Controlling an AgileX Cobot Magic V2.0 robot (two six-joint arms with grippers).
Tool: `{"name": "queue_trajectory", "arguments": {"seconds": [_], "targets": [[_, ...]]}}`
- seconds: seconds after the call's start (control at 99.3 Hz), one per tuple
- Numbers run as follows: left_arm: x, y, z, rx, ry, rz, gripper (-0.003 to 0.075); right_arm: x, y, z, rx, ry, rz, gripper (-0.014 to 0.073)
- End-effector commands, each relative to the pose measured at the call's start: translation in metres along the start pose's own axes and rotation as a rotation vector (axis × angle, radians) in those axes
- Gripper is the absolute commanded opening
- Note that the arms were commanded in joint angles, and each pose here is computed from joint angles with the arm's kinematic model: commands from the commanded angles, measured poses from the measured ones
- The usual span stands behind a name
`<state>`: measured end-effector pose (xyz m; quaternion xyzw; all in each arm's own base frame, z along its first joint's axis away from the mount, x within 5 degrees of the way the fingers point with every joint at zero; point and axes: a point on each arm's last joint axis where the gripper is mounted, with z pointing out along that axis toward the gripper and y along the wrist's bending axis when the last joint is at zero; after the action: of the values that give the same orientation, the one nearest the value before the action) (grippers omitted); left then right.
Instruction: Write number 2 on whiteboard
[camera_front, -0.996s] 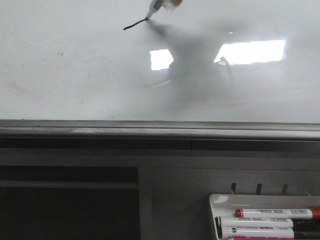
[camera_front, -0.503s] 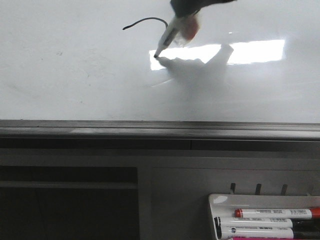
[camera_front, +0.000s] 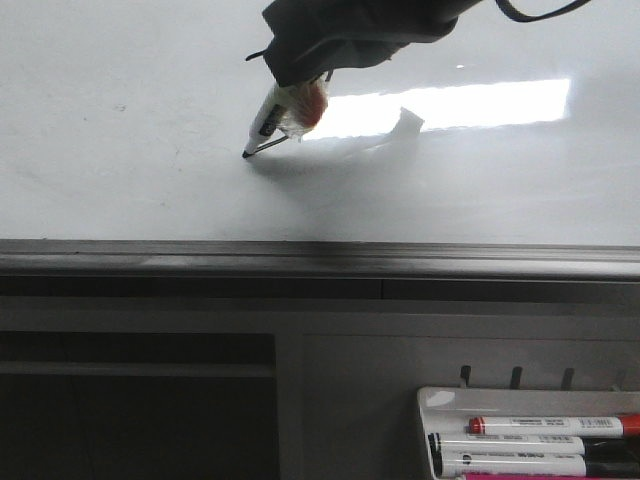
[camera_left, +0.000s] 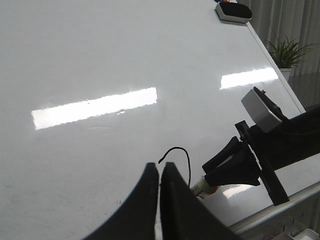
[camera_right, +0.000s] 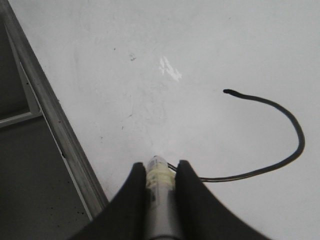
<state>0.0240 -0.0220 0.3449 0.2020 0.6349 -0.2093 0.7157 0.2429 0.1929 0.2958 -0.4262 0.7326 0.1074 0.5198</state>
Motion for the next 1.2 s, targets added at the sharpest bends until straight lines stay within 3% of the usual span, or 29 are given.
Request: {"name": "queue_trajectory", "arguments": {"seconds": [0.0,0.382,0.594,0.765,0.876,0.966,1.077,1.188], "targets": [[-0.013,0.001,0.000,-0.014,-0.082,-0.024,-0.0020,-0.009,-0.020,-0.009,0.125,-0.063,0.001,-0.0066],[-0.013,0.001,0.000,-0.014,-0.082,-0.024,-0.0020,0.018,-0.057,-0.057,0.242,-0.021,0.075,-0.0066],[-0.013,0.001,0.000,-0.014,-0.082,-0.024,-0.0020,0.042,-0.067,-0.082,0.324,0.015,0.117,-0.0066],[-0.013,0.001,0.000,-0.014,-0.082,-0.024,-0.0020,0.041,-0.068,-0.088,0.328,0.008,0.127,-0.0066],[-0.013,0.001,0.000,-0.009,-0.076,-0.034,-0.0020,0.020,-0.058,-0.100,0.238,-0.056,0.150,-0.0066],[-0.015,-0.001,-0.001,0.019,-0.088,-0.119,-0.0020,-0.012,-0.038,-0.119,0.058,-0.162,0.195,-0.0066],[-0.017,-0.003,0.002,0.041,-0.052,-0.150,-0.0020,-0.046,-0.008,-0.143,-0.169,-0.251,0.116,-0.0066],[-0.021,-0.007,0.013,0.091,0.083,-0.115,0.0008,-0.064,0.020,-0.154,-0.321,-0.304,0.032,-0.0066]]}}
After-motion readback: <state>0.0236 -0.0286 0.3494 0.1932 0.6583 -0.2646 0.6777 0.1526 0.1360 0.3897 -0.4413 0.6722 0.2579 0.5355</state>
